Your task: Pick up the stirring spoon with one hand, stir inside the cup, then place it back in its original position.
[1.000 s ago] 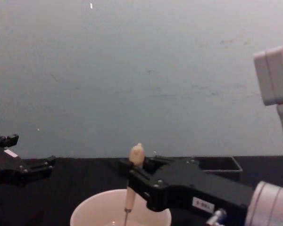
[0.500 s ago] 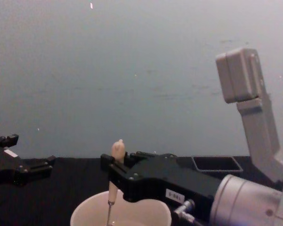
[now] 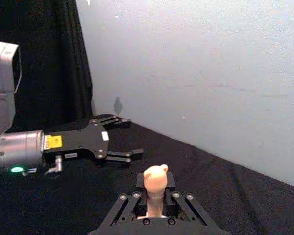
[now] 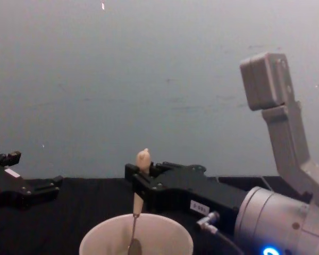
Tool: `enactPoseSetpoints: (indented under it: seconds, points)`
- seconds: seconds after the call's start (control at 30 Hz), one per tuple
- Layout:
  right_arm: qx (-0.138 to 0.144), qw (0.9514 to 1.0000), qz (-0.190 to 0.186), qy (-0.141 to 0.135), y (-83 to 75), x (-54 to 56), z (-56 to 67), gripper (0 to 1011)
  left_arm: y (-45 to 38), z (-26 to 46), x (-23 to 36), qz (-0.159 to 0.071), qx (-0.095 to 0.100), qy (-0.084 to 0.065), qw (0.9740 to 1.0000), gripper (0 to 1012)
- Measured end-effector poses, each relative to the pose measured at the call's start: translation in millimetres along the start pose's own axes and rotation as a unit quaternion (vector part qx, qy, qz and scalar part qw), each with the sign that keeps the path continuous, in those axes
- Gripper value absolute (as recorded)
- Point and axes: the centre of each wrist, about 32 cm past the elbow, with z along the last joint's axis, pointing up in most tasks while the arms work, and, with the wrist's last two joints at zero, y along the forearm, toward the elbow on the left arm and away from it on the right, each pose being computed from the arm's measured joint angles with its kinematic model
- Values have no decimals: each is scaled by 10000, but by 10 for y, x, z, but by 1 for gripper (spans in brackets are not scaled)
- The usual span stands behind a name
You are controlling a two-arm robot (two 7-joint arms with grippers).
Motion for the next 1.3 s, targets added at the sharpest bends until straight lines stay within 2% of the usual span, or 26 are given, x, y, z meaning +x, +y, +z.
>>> enactPoseSetpoints:
  seconds: [0.37,0.8,1.03,1.3]
  points:
    - [50,9999,-104,-6,-74,68,44,200,0,0,0,0,0,0,10000,1001]
    - [-22,10000,-42,-40,-276,105,44,200,0,0,0,0,0,0,10000,1001]
    - [-25,9999,106,-29,-394,77,57,200,0,0,0,0,0,0,10000,1001]
    - [-70,9995,295,-21,-422,8,40,200,0,0,0,0,0,0,10000,1001]
